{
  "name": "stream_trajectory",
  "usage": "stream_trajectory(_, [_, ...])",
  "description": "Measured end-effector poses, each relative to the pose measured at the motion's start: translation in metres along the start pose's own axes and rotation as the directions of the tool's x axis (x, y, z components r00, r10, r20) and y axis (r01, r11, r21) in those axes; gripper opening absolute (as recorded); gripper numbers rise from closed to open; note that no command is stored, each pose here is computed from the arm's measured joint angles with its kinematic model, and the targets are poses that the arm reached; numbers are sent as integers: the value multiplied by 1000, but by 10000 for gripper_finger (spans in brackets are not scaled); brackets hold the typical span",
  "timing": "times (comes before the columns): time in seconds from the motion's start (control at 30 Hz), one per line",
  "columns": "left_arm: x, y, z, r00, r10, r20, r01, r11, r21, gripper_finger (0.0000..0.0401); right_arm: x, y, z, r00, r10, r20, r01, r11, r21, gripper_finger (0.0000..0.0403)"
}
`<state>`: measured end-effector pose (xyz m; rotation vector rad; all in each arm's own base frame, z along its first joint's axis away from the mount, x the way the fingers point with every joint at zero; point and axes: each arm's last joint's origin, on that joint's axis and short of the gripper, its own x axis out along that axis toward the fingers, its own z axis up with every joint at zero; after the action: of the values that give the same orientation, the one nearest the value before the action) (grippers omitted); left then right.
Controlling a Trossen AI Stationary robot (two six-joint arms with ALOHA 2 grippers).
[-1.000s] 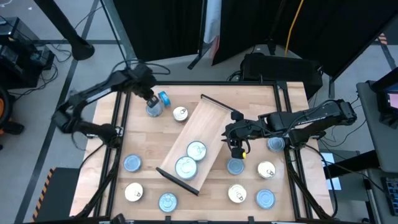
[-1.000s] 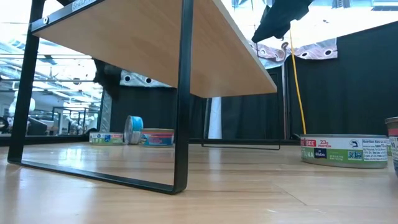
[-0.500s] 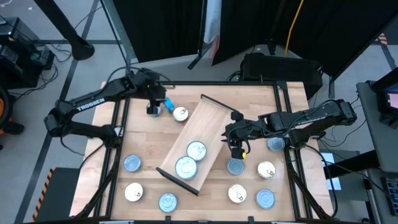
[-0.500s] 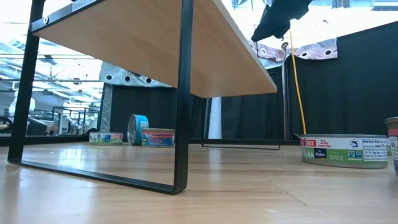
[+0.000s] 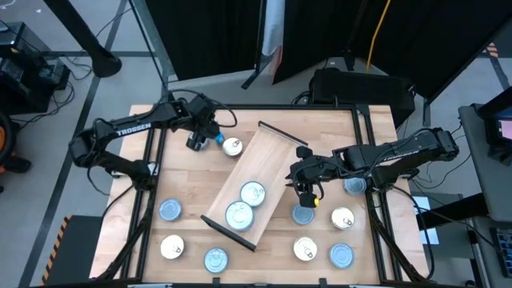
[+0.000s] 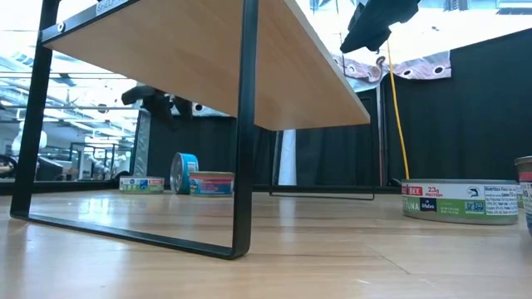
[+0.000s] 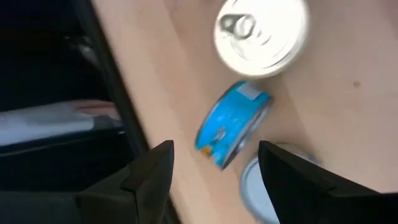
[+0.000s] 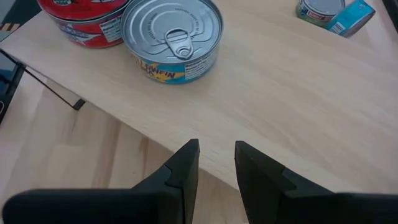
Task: Stack canned seafood by type on shelf
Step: Stack the light blue tuna can on top of the other light blue tuna can
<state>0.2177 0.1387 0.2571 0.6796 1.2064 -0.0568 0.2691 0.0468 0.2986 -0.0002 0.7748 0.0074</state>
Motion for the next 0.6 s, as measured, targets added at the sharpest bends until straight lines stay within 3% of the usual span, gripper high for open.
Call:
stream_trajectory(0.17, [11,-3,1,995,-92,27,92,995,29,235,0,0,0,1000,0,0,0,1000,-8,95])
stream_trajectory(0.6, [39,-2,2,987,-159,-2,159,986,52,235,0,0,0,1000,0,0,0,1000,-8,95])
